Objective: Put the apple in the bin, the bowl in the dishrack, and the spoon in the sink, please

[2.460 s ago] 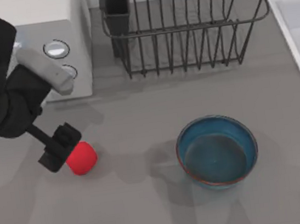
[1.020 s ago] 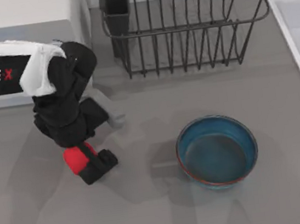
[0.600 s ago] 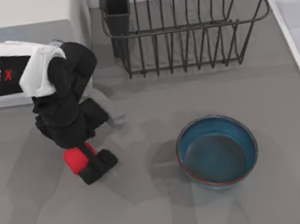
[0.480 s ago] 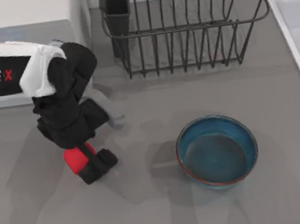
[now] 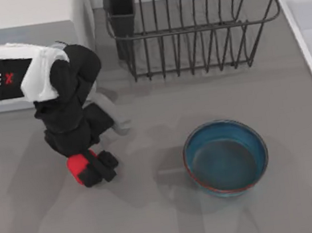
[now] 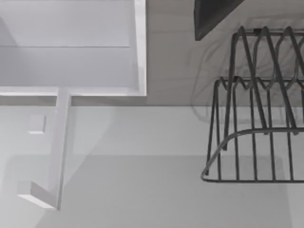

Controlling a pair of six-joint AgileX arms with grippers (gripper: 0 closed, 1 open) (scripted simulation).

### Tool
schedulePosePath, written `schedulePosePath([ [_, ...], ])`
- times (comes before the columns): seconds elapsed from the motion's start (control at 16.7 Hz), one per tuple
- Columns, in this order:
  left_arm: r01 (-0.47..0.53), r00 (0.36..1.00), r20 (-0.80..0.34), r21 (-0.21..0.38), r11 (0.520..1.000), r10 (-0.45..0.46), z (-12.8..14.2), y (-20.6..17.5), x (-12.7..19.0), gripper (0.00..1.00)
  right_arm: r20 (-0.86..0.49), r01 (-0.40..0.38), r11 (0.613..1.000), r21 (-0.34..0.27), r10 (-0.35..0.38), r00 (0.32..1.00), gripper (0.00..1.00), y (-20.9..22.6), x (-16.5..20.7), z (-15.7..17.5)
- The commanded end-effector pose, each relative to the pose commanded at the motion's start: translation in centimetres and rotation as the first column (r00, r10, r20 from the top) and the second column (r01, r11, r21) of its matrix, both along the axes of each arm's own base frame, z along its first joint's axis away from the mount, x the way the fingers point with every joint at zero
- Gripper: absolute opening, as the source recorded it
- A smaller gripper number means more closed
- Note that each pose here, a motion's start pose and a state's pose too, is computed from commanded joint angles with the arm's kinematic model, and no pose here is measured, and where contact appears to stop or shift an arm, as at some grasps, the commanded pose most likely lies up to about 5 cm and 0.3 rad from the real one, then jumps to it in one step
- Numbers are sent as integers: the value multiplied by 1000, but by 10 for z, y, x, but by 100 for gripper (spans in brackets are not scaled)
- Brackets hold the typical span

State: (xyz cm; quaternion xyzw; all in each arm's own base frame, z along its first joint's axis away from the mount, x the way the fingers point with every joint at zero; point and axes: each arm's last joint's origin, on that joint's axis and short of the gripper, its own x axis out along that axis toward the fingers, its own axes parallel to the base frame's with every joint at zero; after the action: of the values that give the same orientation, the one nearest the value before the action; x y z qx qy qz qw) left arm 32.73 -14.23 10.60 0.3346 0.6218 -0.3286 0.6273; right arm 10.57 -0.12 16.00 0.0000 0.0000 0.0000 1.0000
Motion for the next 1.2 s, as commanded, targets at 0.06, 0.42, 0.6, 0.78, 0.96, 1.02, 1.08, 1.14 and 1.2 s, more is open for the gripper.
schedulePosePath([
  [0.06, 0, 1000, 0, 0, 1000, 0, 0, 0, 0, 0, 0, 0, 1000, 0, 0, 1000, 100, 0, 0, 0],
  [0.42, 0, 1000, 0, 0, 1000, 0, 0, 0, 0, 0, 0, 0, 1000, 0, 0, 1000, 100, 0, 0, 0],
  [0.6, -7, 1000, 1, -20, 1000, 7, 9, -1, -1, 0, 0, 0, 1000, 0, 0, 1000, 100, 0, 0, 0],
  [0.78, -4, 1000, 17, -27, 1000, 4, 31, -4, 4, 0, 0, 0, 1000, 0, 0, 1000, 100, 0, 0, 0],
  [0.96, -4, 1000, -17, -12, 1000, 4, 59, -3, 2, 0, 0, 0, 1000, 0, 0, 1000, 100, 0, 0, 0],
  [1.02, -4, 1000, -30, -6, 1000, 4, 68, -2, 1, 0, 0, 0, 1000, 0, 0, 1000, 100, 0, 0, 0],
  [1.08, -4, 999, -32, -6, 1000, 4, 79, -2, 0, 0, 0, 0, 1000, 0, 0, 1000, 100, 0, 0, 0],
  [1.14, -5, 1000, -22, -10, 1000, 4, 91, -2, 0, 0, 0, 0, 1000, 0, 0, 1000, 100, 0, 0, 0],
  [1.2, -6, 1000, -10, -15, 1000, 6, 101, -1, -1, 0, 0, 0, 1000, 0, 0, 1000, 100, 0, 0, 0],
])
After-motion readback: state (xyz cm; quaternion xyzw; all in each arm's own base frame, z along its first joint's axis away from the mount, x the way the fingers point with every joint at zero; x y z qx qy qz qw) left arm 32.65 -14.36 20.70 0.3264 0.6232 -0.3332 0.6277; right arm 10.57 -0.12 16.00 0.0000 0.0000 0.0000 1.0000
